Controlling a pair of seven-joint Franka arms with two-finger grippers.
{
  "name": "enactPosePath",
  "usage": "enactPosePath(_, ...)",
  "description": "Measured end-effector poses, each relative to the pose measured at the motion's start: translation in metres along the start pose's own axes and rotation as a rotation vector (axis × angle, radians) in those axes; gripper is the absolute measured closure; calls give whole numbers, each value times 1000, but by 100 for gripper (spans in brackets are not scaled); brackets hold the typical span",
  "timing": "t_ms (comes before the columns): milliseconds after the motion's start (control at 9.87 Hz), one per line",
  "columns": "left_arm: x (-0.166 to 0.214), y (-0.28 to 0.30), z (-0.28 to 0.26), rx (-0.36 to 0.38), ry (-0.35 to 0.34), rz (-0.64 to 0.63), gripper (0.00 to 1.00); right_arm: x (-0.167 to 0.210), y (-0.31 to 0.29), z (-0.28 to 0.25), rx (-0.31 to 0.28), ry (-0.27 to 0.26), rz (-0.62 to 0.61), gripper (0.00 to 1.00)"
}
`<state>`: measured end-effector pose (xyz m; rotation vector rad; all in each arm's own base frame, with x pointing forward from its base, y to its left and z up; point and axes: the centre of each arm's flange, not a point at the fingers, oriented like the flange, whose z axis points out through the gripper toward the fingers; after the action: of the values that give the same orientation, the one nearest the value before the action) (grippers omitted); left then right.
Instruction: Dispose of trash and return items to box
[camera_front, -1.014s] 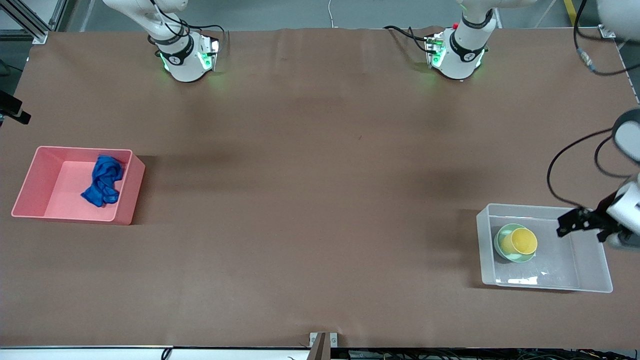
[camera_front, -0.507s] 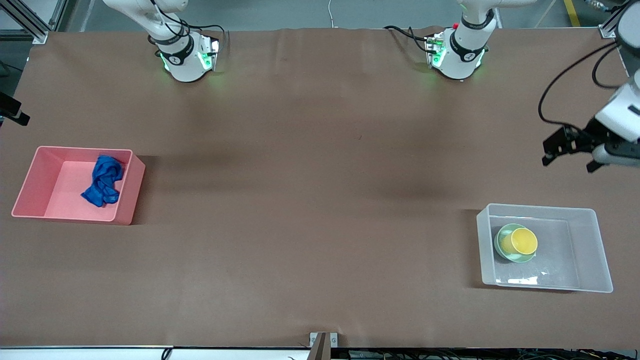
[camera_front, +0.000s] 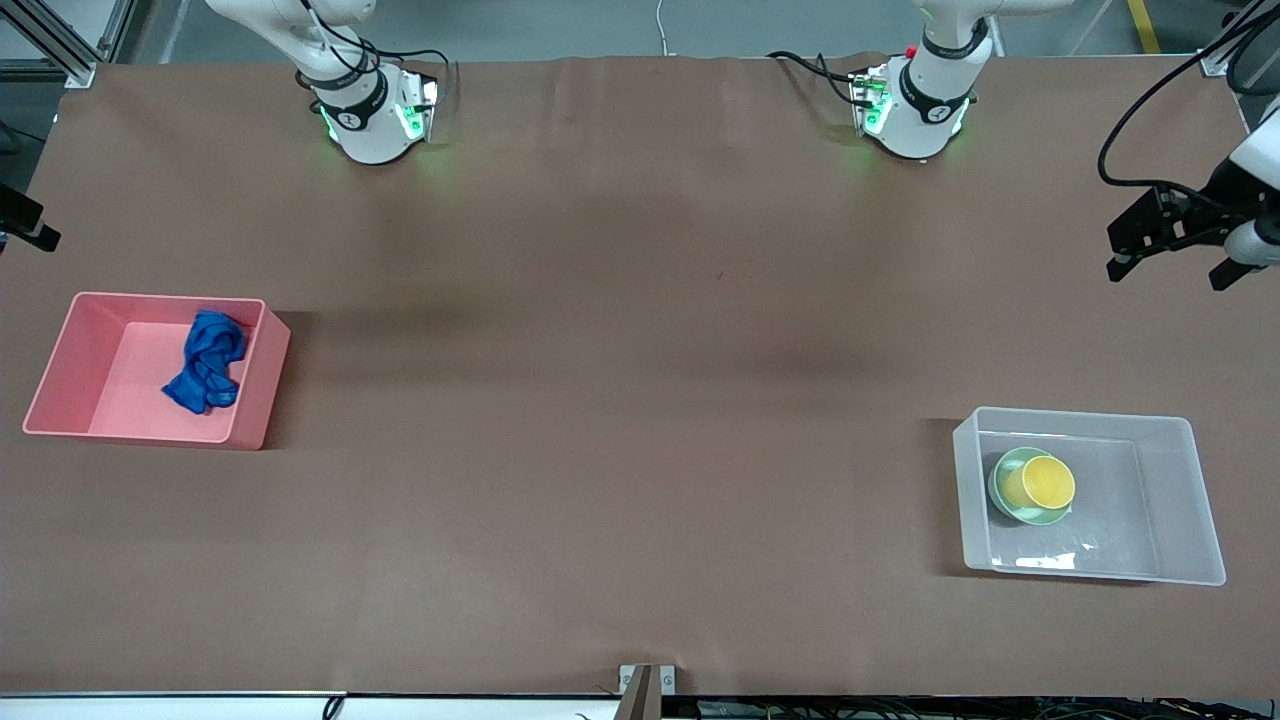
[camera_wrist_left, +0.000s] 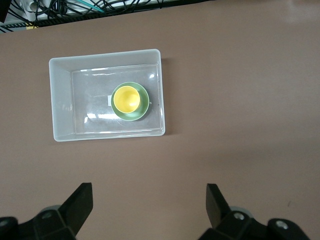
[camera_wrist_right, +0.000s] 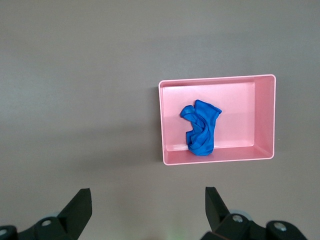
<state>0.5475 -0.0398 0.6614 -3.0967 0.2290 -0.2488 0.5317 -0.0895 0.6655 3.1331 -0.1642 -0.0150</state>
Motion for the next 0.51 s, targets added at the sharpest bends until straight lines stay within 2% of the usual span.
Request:
enactPosePath(304, 0, -2, -1, -1, -24, -4, 0, 0, 0, 0, 0, 0, 0, 0)
enactPosePath(507, -7, -2, 10, -8, -108, -13, 0, 0, 0, 0, 0, 0, 0, 0)
